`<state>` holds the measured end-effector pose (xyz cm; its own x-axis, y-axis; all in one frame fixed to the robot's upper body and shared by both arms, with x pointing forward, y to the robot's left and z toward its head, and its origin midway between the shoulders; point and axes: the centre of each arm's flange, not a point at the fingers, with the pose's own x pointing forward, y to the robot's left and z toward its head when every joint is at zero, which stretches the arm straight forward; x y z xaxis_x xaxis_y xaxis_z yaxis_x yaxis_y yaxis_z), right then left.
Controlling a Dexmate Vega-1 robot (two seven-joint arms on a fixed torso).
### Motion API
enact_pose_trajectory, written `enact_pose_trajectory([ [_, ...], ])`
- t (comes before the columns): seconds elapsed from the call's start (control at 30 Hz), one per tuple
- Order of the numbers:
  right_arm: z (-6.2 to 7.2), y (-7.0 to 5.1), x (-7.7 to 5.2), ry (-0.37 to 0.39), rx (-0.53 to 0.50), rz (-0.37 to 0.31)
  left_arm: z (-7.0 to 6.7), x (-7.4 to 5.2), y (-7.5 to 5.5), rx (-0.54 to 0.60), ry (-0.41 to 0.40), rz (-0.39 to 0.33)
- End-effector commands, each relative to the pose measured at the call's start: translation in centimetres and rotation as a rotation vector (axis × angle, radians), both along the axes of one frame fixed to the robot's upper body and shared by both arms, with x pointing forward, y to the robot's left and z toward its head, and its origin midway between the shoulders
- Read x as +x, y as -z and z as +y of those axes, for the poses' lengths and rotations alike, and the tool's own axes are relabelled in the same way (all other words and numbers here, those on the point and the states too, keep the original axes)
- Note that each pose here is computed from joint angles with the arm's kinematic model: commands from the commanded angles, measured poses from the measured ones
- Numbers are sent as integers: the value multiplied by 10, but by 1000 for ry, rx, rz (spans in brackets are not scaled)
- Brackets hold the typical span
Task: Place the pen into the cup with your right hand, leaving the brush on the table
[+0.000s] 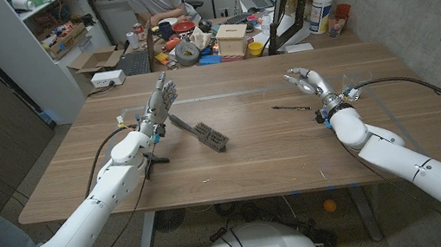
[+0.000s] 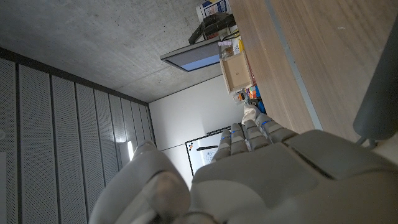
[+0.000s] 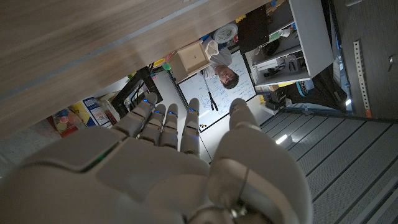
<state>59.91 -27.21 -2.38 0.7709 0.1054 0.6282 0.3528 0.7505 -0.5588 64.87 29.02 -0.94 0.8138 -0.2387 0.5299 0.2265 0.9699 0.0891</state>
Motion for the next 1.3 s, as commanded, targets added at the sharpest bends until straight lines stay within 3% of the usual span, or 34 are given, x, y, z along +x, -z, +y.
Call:
enact_pose_trajectory([
  [0.03, -1, 1, -6, 102, -122, -11, -2, 0, -2, 6, 5, -2],
  [0.5, 4, 4, -8, 282, -292, -78, -5, 0, -4, 11, 9, -8],
  [1.3, 6, 22, 5, 385, -356, -67, -11, 2, -9, 25, 14, 1],
])
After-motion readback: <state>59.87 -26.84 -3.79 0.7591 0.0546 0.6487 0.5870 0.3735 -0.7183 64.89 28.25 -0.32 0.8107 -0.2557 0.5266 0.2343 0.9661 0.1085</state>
